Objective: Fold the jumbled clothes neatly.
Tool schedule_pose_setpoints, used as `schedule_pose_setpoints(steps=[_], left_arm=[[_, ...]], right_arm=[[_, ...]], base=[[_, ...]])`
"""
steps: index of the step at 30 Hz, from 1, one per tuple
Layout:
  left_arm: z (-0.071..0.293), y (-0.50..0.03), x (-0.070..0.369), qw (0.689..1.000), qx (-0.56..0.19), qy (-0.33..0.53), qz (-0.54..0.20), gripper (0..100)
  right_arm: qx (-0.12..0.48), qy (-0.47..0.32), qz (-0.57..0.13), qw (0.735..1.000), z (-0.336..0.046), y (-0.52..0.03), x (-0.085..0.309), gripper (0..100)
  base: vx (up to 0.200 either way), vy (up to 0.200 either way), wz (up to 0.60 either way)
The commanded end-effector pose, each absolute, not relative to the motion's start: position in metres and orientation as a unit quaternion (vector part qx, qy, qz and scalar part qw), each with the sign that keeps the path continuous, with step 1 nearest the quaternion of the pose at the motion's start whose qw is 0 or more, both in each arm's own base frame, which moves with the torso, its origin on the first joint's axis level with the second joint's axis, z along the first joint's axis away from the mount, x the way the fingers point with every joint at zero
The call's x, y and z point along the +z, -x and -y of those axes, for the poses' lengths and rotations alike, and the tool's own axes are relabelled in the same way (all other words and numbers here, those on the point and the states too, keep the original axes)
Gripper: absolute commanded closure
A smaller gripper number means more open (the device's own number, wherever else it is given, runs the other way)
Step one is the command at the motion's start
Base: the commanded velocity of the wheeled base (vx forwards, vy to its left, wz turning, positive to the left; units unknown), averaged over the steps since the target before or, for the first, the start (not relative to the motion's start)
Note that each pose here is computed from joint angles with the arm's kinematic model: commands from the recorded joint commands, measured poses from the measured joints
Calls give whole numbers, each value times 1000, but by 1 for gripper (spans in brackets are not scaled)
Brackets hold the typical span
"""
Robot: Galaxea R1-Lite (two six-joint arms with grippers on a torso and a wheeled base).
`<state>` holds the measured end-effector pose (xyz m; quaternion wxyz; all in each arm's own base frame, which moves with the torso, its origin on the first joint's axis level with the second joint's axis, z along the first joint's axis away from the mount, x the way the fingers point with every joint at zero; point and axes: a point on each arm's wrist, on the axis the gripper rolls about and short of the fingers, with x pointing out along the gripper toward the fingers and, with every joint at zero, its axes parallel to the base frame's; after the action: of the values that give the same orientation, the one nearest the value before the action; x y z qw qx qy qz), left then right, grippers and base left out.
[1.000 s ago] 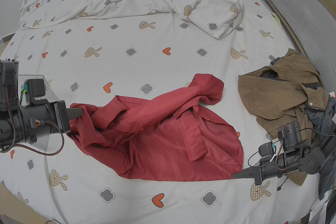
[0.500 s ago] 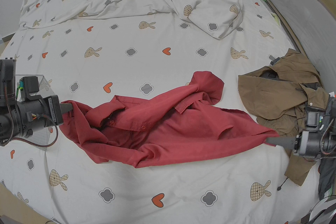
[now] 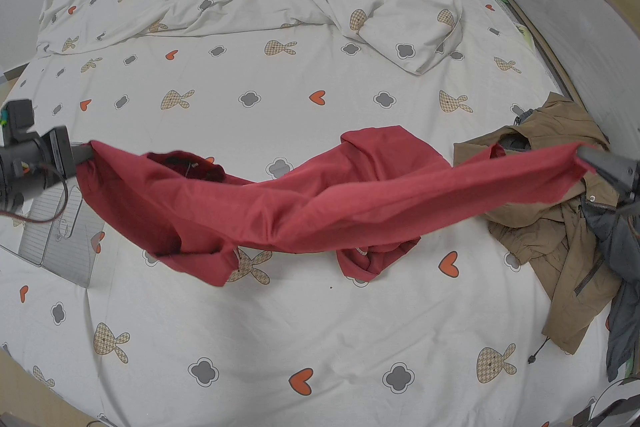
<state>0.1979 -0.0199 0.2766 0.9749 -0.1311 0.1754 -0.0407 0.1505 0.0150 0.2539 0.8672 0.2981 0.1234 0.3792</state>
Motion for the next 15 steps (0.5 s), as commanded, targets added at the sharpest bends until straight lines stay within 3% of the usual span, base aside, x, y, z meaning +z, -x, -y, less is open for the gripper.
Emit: schedule_pose_setpoints(steps=[1,8,15], left_arm=[[15,-230,311,977,-29,134,-162,100],[18,-288,336,981,-29,139,-134,100],[17,-282,355,982,-31,152,-107,100]], right_arm=[[374,-314,-124,864,-12,-215,282,100],[379,-313,-115,863,-11,-285,305,100],[406,-302,-97,857,-23,-267,333,100]], base=[[0,0,0],[0,0,0],[0,0,0]])
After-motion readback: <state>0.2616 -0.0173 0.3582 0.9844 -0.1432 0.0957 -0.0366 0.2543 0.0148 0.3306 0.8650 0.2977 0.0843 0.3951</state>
